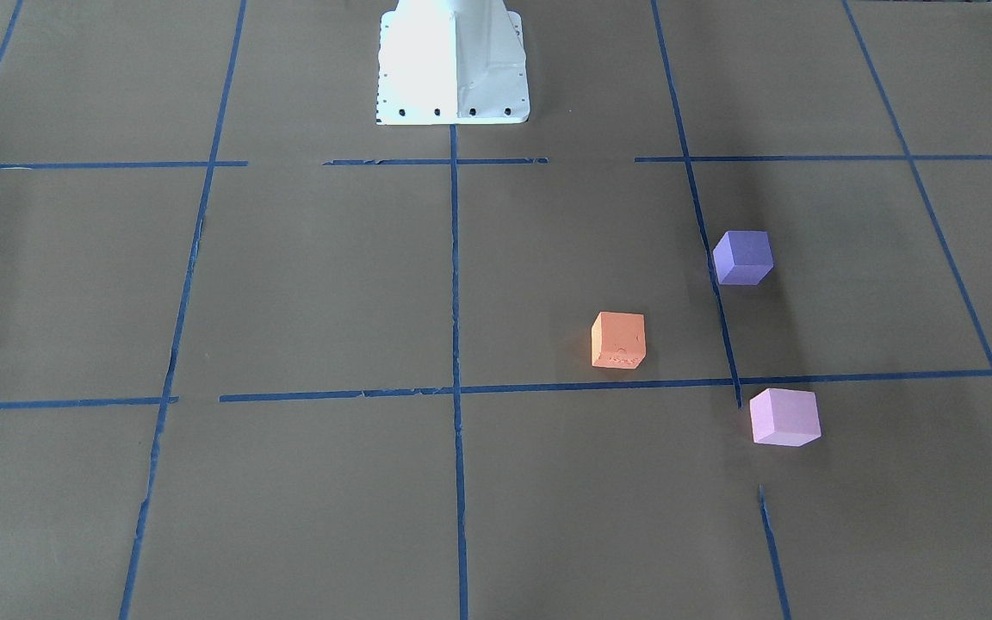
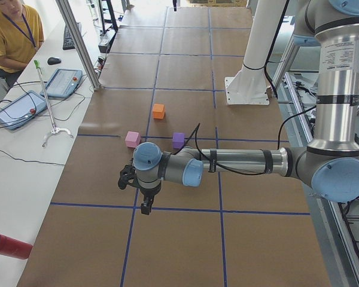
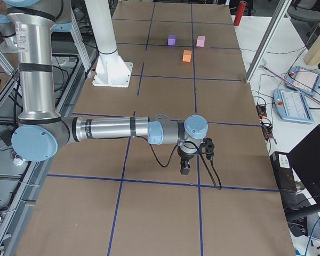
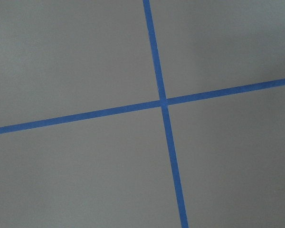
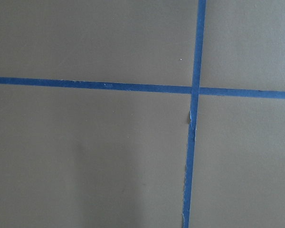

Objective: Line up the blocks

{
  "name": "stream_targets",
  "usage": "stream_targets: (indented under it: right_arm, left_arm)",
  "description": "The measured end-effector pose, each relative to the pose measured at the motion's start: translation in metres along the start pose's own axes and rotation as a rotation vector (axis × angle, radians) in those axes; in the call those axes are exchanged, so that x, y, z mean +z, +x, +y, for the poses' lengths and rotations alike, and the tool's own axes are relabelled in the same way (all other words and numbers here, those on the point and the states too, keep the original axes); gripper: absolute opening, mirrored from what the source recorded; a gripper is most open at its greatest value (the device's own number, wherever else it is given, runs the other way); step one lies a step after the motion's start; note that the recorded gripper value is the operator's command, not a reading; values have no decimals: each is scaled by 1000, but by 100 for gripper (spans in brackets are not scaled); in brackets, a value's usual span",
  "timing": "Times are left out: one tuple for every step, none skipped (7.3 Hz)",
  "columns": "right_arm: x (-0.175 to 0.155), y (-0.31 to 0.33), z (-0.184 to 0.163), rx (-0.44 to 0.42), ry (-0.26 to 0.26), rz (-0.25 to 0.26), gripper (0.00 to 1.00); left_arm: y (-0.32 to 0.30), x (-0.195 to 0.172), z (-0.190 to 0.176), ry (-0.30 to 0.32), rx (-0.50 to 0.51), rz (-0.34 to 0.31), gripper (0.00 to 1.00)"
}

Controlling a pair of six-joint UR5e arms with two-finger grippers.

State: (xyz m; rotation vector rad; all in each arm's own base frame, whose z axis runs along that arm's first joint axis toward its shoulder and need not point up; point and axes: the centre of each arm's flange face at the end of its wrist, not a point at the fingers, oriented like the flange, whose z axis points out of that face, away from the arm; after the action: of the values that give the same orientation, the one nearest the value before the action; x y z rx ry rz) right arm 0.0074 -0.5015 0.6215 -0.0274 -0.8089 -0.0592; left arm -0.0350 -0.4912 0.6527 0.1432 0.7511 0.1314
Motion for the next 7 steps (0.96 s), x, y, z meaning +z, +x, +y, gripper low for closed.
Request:
stream_targets:
  right_arm:
    - [0,0,0,0,0,0,100]
    - [0,0,0,0,0,0,100]
    - [0,0,0,0,0,0,100]
    - [0,0,0,0,0,0,100]
    - [0,0,0,0,0,0,100]
    - [0,0,0,0,0,0,100]
    - [0,0,0,0,0,0,100]
  left_arm:
    - [2,-2,-2,5,5,0,100]
    - [6,-5,-6,13,14,-1,100]
    - [12,-10,-17,25,29,-3,100]
    - [24,-19,-36,48,59,-1,100]
    - [45,-24,-53,62,102,7,100]
    - [74,-21,-66,59,141,19,100]
    - [113,-15,-85,55,149,38,100]
